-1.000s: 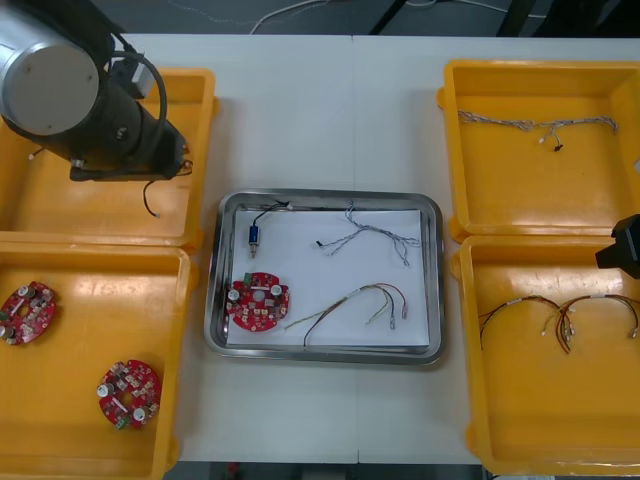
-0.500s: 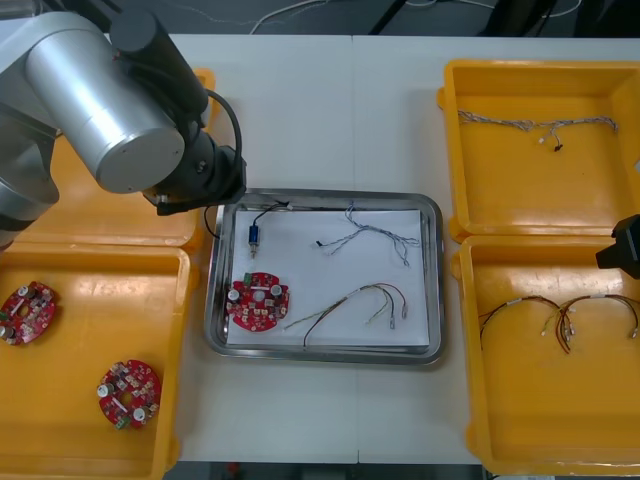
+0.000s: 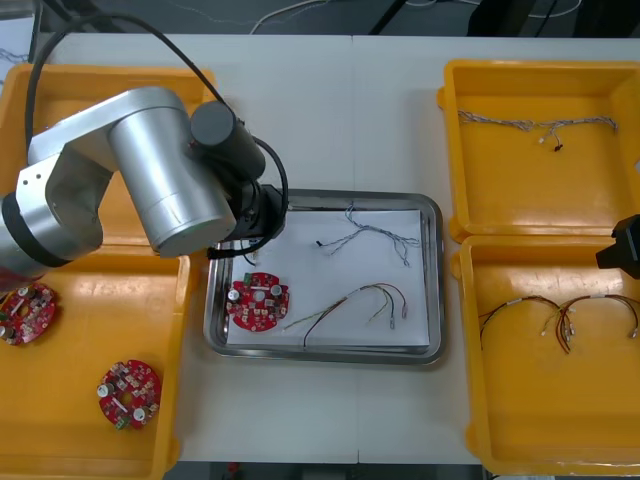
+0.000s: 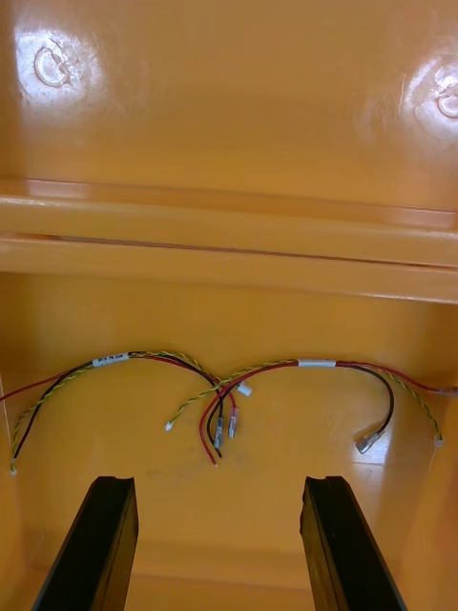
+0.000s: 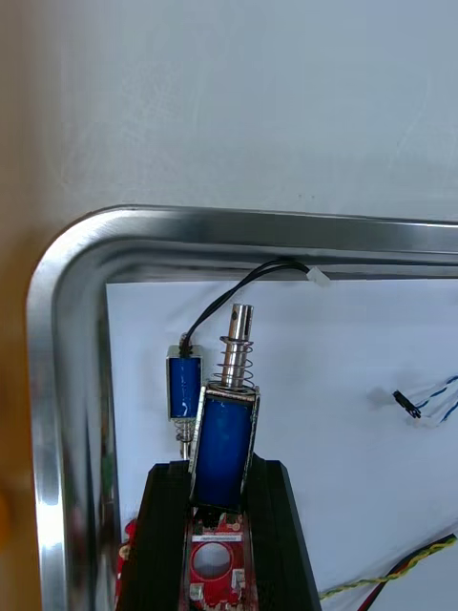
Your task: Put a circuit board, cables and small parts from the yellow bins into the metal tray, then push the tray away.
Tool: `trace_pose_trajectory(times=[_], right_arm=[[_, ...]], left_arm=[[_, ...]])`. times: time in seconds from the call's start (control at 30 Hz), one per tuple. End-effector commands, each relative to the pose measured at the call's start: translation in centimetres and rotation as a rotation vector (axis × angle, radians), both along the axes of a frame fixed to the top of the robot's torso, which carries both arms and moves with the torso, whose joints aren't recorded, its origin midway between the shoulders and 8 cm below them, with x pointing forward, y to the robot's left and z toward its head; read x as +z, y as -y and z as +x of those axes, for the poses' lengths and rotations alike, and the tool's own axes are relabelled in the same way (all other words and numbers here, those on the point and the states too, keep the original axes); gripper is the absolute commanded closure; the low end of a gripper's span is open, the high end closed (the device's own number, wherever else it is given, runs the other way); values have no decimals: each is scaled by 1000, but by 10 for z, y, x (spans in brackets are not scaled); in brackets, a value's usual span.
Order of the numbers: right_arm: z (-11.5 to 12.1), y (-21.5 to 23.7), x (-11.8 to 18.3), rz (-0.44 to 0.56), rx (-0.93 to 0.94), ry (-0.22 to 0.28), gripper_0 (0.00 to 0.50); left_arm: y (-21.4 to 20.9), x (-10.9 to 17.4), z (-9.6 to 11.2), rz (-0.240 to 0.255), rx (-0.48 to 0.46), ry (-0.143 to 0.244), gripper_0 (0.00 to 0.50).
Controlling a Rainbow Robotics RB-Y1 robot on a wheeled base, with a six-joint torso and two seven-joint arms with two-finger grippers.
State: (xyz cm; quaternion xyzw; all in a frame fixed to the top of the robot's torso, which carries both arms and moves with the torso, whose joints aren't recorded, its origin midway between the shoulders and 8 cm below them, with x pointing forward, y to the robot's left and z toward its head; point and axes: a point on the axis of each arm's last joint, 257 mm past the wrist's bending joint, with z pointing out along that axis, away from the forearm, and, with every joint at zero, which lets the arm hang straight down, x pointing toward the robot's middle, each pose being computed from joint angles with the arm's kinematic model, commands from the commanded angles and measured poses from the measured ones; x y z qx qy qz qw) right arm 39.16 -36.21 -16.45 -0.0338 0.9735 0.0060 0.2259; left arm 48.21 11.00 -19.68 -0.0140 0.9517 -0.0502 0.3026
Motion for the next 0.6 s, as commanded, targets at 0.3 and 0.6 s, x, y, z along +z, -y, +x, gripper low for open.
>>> trace_pose_trajectory(times=[0.3,0.6], right_arm=[[1,14,15,-49,2,40,0],[1,14,15,-49,2,40,0]], left_arm=[[38,-8,4,-35,-46,73,500],[45,-27,19,-38,-42,87,500]])
